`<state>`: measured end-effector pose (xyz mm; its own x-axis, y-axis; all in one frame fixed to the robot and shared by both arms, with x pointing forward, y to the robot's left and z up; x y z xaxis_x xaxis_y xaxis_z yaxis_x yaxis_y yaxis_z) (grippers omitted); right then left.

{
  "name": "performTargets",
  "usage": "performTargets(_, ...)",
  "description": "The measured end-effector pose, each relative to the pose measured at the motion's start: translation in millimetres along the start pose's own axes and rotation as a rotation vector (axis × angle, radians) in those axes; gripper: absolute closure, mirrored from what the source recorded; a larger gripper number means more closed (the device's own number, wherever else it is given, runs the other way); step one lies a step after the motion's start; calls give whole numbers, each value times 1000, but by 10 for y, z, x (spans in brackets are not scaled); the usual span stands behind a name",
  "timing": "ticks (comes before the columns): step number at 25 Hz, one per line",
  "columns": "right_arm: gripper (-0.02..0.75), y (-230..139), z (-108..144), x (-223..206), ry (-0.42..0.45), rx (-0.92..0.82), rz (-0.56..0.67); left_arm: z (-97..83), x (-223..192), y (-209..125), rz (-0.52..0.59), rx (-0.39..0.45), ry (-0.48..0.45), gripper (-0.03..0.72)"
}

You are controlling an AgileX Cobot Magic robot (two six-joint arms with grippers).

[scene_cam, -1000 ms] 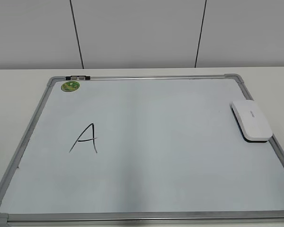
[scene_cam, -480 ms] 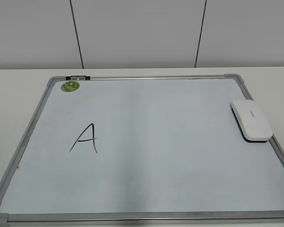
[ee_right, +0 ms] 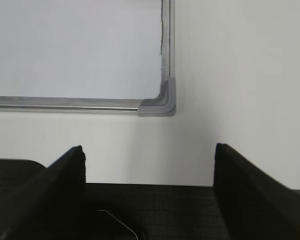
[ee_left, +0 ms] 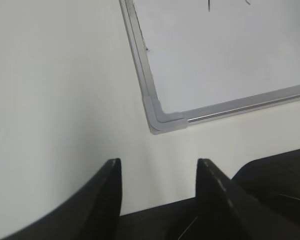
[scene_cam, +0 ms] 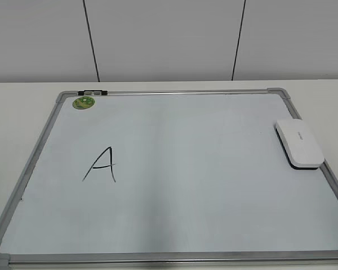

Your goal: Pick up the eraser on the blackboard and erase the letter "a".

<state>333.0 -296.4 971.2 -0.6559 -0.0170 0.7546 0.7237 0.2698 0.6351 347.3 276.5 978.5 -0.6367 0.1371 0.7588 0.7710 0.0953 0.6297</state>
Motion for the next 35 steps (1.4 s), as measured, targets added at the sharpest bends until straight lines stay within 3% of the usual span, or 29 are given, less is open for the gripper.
performTargets(11, 148, -7, -13, 205, -54, -14, -165, -47, 341, -28, -253, -36, -23, 332)
performTargets(18, 148, -29, -7, 337, -82, -14, -273, -63, 482, -81, -357, -53, -33, 336)
performTargets(35, 149, -39, -4, 366, -88, -14, -297, -64, 489, -95, -360, -54, -33, 357)
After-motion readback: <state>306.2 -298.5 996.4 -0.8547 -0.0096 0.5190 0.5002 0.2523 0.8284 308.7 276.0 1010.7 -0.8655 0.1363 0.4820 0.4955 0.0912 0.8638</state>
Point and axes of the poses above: a point on each arm's last joint axis where the gripper is mounted, x pointing back along that axis away from the gripper, z along the wrist's bending axis when the last joint is at zero, y = z × x, the point moved 9 cm from there along -x, pointing out along that axis toward the gripper, and after that the axes turned 13 degrees about x, right-handed, at the moved point
